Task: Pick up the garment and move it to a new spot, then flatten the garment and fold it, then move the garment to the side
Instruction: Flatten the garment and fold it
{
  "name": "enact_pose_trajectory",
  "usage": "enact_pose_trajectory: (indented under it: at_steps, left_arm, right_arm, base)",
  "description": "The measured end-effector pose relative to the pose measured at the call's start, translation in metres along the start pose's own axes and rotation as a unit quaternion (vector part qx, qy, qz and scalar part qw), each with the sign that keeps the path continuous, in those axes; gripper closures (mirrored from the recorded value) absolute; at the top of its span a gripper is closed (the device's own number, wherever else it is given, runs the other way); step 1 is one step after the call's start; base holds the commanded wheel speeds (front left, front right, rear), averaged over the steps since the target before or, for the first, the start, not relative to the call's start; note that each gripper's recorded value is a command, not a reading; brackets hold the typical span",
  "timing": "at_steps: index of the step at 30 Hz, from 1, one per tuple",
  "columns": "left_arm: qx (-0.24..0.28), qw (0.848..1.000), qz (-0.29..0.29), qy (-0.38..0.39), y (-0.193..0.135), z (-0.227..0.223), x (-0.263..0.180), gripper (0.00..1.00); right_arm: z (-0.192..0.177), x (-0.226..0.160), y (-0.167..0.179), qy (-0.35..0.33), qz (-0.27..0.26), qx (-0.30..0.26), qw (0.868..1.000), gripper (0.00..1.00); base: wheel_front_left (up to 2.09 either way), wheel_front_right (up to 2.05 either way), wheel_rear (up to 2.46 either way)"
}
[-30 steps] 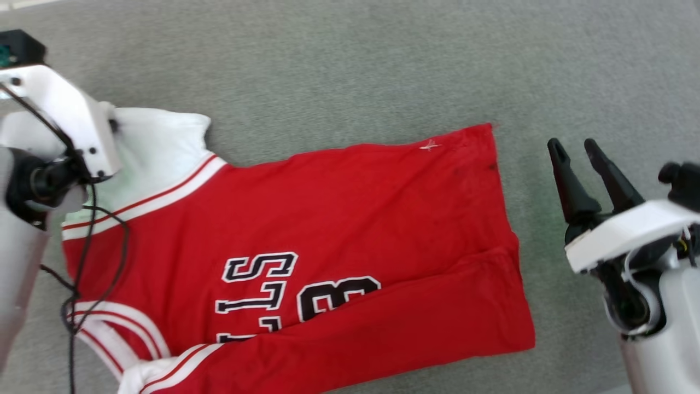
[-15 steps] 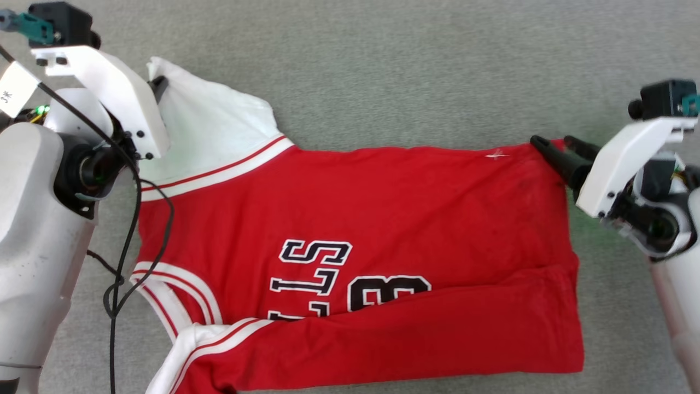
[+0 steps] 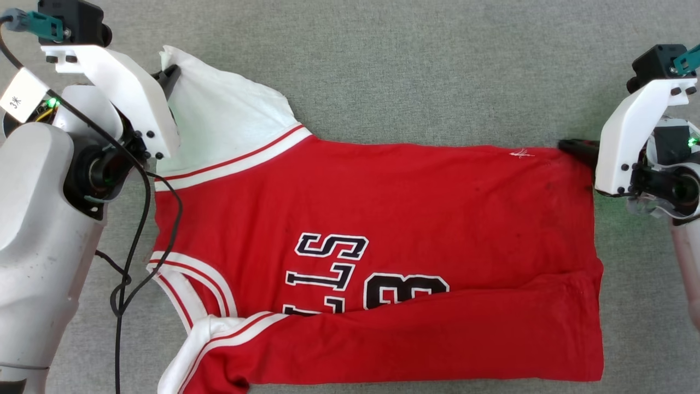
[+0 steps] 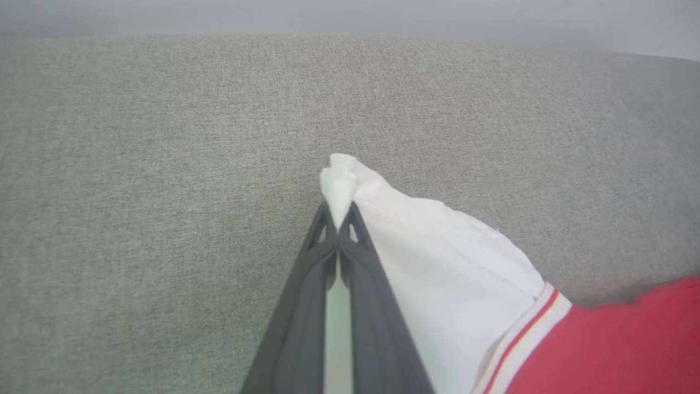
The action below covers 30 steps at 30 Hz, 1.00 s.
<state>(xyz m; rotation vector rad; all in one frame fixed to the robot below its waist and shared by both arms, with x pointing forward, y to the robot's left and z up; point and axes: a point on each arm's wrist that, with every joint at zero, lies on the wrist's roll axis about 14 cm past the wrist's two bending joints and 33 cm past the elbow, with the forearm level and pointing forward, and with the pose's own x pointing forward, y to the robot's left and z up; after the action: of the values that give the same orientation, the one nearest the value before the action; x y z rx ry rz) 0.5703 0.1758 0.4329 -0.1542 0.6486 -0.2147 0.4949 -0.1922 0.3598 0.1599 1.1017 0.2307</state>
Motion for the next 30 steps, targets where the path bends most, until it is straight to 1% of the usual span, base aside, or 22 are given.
enact_pose_trajectory:
  at_steps: [5, 9, 12, 18, 25, 30]
  left_arm:
    - [-0.009, 1.000, 0.002, -0.027, 0.003, 0.009, -0.012, 1.00]
    - [-0.017, 0.999, 0.004, -0.049, 0.005, 0.013, -0.029, 1.00]
    - [-0.024, 0.997, 0.008, -0.070, 0.008, 0.015, -0.046, 1.00]
    - [-0.045, 0.994, 0.020, -0.094, 0.012, -0.003, -0.084, 1.00]
    - [-0.100, 0.991, 0.041, -0.078, 0.016, -0.058, -0.123, 1.00]
    - [-0.134, 0.989, 0.050, -0.035, 0.012, -0.109, -0.141, 1.00]
  right_arm:
    - [0.027, -0.017, 0.010, -0.066, 0.007, -0.009, 0.998, 1.00]
    - [0.051, -0.044, 0.016, -0.135, 0.011, -0.014, 0.991, 1.00]
    - [0.054, -0.064, 0.017, -0.172, 0.010, -0.014, 0.985, 1.00]
    - [0.030, -0.093, 0.015, -0.204, 0.003, -0.001, 0.979, 1.00]
    - [-0.021, -0.103, 0.017, -0.207, 0.007, 0.035, 0.978, 1.00]
    - [-0.057, -0.103, 0.013, -0.206, 0.004, 0.066, 0.976, 1.00]
  base:
    - [0.00, 0.00, 0.00]
    - [0.00, 0.00, 0.00]
    - [0.00, 0.00, 0.00]
    - [0.00, 0.00, 0.00]
    - [0.00, 0.00, 0.00]
    - [0.00, 0.00, 0.00]
